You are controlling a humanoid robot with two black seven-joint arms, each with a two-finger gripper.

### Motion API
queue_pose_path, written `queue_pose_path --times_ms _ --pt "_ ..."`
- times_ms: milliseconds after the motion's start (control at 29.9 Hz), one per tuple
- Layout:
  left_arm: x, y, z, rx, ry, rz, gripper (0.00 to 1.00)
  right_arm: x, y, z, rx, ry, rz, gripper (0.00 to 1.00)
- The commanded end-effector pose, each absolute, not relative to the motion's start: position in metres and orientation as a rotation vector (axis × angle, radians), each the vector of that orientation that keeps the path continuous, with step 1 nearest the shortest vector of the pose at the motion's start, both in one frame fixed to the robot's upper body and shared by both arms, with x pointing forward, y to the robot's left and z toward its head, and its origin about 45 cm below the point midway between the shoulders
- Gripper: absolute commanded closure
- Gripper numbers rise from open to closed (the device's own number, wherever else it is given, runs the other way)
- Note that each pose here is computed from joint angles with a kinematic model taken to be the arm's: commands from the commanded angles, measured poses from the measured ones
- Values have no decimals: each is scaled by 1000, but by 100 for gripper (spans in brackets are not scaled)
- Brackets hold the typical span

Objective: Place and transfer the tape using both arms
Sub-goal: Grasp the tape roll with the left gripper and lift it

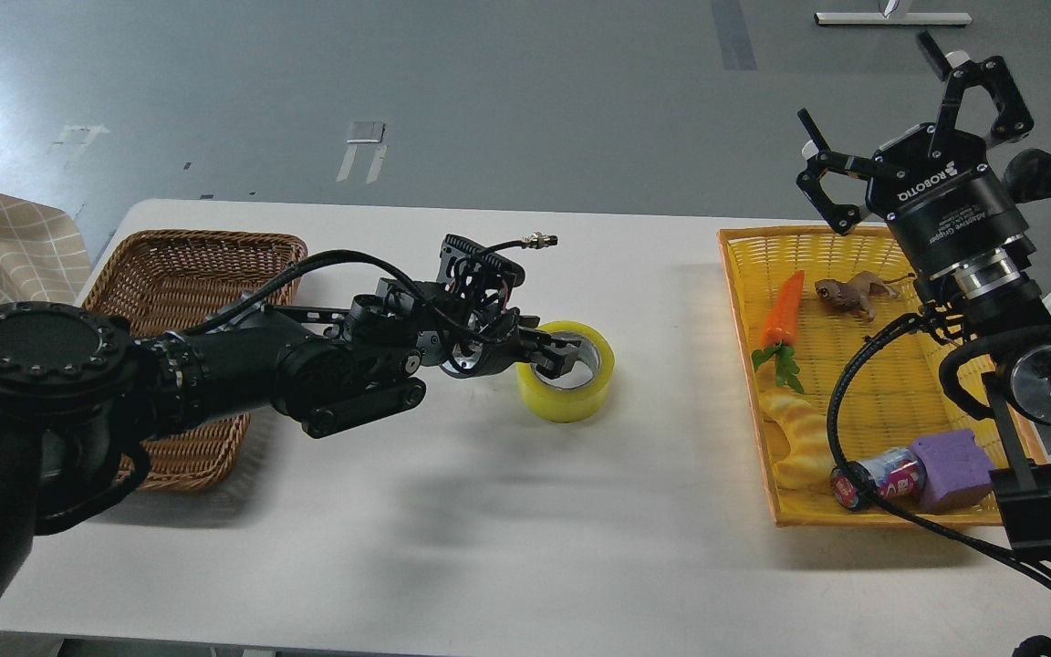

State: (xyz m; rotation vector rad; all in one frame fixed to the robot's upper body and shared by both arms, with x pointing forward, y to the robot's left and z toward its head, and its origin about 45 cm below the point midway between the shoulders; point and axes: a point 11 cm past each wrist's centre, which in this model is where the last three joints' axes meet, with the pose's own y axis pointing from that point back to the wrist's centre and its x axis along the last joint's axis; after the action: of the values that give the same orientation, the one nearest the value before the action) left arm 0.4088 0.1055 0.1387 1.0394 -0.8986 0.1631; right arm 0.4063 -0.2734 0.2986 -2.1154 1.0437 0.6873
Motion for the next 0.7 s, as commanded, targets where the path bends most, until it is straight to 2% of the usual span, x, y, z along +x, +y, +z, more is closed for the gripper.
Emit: queue_pose_path --times_ms 0,67,668 --pt "410 107 138 1046 -899 166 83 406 -273 299 -2116 1043 687 0" --pt "410 108 137 1054 -903 159 100 406 -274 298 -2114 1045 688 0" --pt "413 120 132 1094 -918 138 100 406 -274 298 -2111 1044 687 0"
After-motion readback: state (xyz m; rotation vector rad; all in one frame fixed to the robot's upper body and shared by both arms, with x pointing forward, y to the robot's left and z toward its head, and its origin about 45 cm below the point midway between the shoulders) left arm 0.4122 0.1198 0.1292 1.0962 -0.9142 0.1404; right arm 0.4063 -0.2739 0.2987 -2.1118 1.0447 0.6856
